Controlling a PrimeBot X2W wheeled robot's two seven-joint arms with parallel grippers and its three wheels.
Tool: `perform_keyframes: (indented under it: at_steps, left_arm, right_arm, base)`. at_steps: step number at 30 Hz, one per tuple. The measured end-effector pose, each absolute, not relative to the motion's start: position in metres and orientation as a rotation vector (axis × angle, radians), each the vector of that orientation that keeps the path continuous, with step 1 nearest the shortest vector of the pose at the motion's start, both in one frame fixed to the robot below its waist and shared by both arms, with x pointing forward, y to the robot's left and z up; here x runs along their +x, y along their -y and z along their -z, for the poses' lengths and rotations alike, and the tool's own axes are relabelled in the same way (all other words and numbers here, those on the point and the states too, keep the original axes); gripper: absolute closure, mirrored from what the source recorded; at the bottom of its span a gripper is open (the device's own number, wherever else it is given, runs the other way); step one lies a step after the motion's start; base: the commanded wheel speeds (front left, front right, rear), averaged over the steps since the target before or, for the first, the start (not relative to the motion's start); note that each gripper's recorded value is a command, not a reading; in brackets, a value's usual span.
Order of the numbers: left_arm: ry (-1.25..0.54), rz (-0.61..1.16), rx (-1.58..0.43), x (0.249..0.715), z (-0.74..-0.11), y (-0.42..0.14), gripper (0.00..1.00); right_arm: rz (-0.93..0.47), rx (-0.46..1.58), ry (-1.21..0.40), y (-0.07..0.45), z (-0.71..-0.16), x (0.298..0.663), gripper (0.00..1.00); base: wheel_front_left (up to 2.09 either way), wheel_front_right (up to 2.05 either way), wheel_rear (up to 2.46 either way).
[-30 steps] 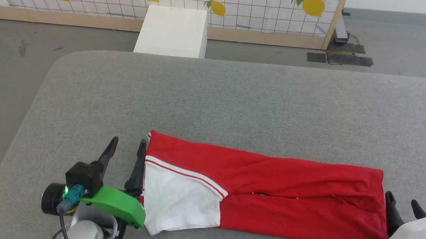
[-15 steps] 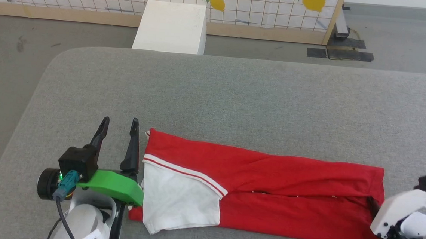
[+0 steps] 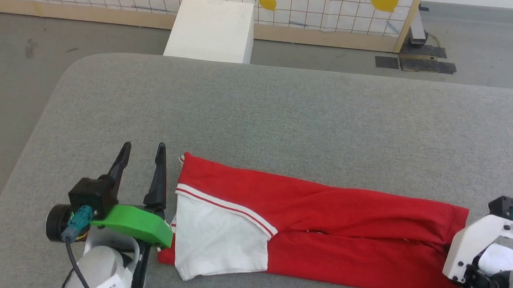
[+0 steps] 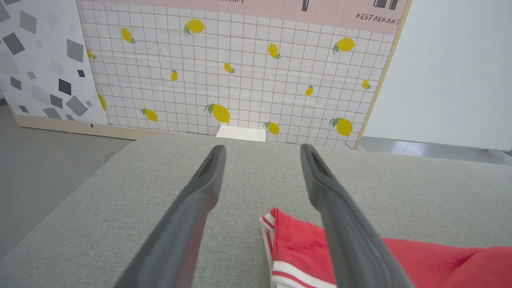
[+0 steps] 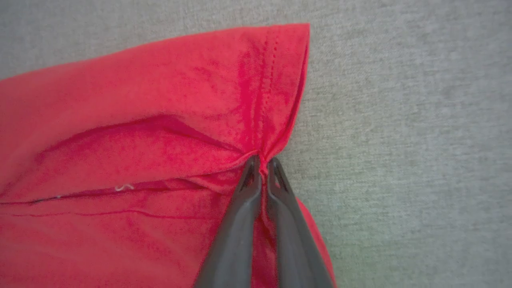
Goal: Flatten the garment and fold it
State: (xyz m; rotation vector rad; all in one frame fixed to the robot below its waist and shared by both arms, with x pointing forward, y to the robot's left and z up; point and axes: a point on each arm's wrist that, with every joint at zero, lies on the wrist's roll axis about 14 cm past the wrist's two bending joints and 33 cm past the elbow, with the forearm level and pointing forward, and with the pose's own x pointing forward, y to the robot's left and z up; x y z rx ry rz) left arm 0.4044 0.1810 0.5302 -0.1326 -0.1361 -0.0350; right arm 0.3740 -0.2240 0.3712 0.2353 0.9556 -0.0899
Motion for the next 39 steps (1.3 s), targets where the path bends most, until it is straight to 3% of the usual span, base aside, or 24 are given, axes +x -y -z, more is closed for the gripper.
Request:
perform_keyframes:
  at_steps: [15,21,29,39]
  left_arm:
    - [0.12,0.047,-0.128,0.406,-0.523,-0.18,0.0]
    - [0.116,0.04,-0.129,0.404,-0.521,-0.182,0.0]
    - [0.133,0.037,-0.126,0.398,-0.527,-0.184,0.0]
    - [0.133,0.047,-0.111,0.395,-0.527,-0.184,0.0]
  right_arm:
    - [0.455,-0.008,-0.763,0.342,-0.404,0.362,1.0]
    - [0.493,-0.066,-0.77,0.353,-0.408,0.361,1.0]
    - [0.344,-0.067,-0.766,0.305,-0.437,0.371,1.0]
    - [-0.148,-0.148,-0.598,0.149,-0.509,0.376,1.0]
  base:
    - [0.0,0.0,0.0]
    - [0.0,0.0,0.0]
    - [0.0,0.0,0.0]
    - [0.0,0.0,0.0]
